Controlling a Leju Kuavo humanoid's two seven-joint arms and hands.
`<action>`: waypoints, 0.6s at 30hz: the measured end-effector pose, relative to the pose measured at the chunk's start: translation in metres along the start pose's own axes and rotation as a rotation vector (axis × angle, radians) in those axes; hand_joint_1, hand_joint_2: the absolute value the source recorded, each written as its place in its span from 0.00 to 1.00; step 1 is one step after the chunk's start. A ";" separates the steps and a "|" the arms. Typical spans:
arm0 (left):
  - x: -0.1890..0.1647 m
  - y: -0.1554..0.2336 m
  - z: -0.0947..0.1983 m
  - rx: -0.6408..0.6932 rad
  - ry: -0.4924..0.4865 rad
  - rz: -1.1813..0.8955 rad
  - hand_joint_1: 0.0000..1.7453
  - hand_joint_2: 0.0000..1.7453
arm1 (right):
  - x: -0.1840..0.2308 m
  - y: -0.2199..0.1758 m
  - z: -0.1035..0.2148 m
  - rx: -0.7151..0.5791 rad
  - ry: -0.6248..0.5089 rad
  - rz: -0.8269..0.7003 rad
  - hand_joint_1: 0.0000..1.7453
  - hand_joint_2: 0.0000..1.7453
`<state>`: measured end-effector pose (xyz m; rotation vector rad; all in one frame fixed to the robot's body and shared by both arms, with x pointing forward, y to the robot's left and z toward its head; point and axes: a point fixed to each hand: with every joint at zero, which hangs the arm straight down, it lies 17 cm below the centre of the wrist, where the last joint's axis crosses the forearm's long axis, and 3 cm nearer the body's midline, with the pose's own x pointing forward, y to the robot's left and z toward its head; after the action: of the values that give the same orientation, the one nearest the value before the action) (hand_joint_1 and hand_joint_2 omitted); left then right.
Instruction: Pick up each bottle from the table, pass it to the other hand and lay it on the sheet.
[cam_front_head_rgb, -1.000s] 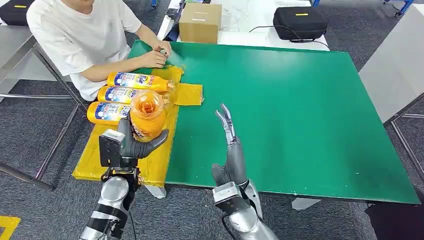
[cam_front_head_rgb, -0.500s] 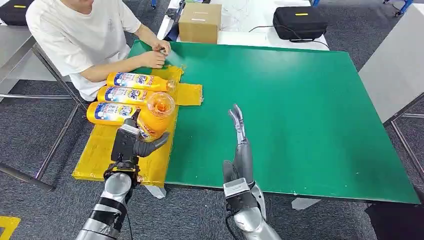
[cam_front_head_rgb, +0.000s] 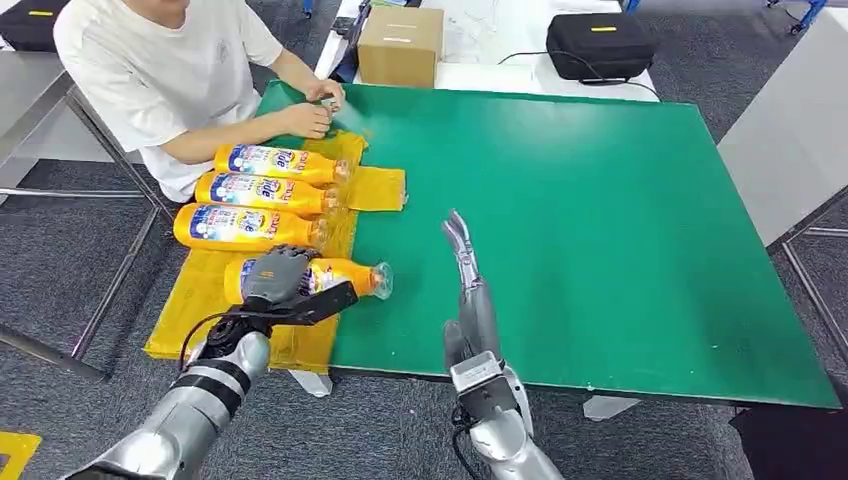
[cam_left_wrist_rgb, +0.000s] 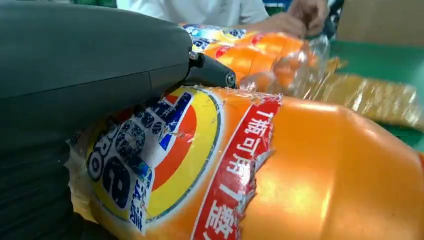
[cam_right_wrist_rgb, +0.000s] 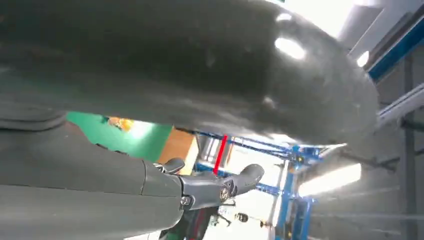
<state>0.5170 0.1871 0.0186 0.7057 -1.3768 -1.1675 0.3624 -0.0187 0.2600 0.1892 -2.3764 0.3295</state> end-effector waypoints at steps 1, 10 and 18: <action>-0.002 -0.004 -0.001 -0.025 0.004 -0.016 1.00 1.00 | 0.000 0.000 -0.001 0.002 -0.002 -0.004 0.00 0.00; -0.025 -0.019 -0.004 -0.172 0.037 -0.076 0.71 1.00 | 0.002 -0.001 -0.007 0.002 -0.006 -0.041 0.00 0.00; -0.032 -0.035 0.004 -0.342 0.002 -0.010 0.00 1.00 | 0.004 -0.003 -0.016 0.006 -0.020 -0.061 0.00 0.00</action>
<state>0.5110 0.2056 -0.0252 0.4689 -1.1339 -1.3675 0.3702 -0.0172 0.2742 0.2685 -2.3839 0.3070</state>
